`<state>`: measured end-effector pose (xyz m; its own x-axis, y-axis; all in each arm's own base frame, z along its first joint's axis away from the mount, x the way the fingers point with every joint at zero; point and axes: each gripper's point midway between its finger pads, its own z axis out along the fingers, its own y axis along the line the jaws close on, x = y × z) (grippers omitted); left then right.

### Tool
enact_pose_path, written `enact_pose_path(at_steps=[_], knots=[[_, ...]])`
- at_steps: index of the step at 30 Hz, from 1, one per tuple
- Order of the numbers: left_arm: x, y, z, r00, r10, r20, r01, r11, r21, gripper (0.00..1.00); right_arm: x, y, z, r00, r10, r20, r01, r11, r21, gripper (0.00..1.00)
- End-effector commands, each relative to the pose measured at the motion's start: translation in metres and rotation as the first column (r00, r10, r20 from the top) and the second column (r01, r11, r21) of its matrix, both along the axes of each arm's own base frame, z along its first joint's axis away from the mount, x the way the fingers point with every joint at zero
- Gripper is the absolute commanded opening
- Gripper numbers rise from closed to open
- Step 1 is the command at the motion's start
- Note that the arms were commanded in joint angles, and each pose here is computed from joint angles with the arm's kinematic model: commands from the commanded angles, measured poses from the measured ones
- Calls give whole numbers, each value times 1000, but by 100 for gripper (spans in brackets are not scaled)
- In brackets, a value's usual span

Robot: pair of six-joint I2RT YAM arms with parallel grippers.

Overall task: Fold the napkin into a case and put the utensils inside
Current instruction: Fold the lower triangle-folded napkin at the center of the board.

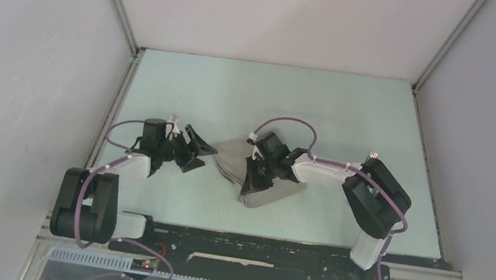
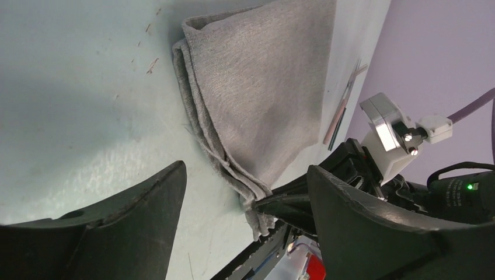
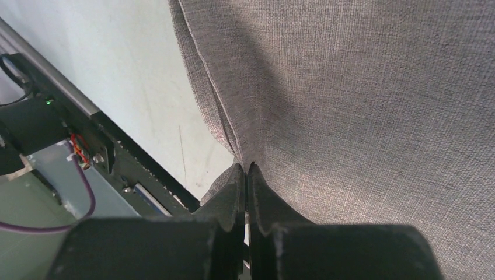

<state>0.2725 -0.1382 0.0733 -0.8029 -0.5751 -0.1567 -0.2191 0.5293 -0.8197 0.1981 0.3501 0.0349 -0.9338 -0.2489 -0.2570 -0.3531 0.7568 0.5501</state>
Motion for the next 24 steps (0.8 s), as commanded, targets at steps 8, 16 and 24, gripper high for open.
enact_pose_path(at_steps=[8, 16, 24], knots=[[27, -7, -2, 998, 31, 48, -30, 999, -23, 74, 13, -5, 33, 999, -39, -10, 40, 984, 172, 0], [41, -11, -5, 997, 48, 55, -46, 999, -28, 74, 21, -15, 37, 996, -78, -38, 85, 971, 225, 0], [50, -11, -12, 997, 54, 52, -53, 999, -10, 74, 26, -24, 40, 994, -98, -49, 107, 960, 259, 0]])
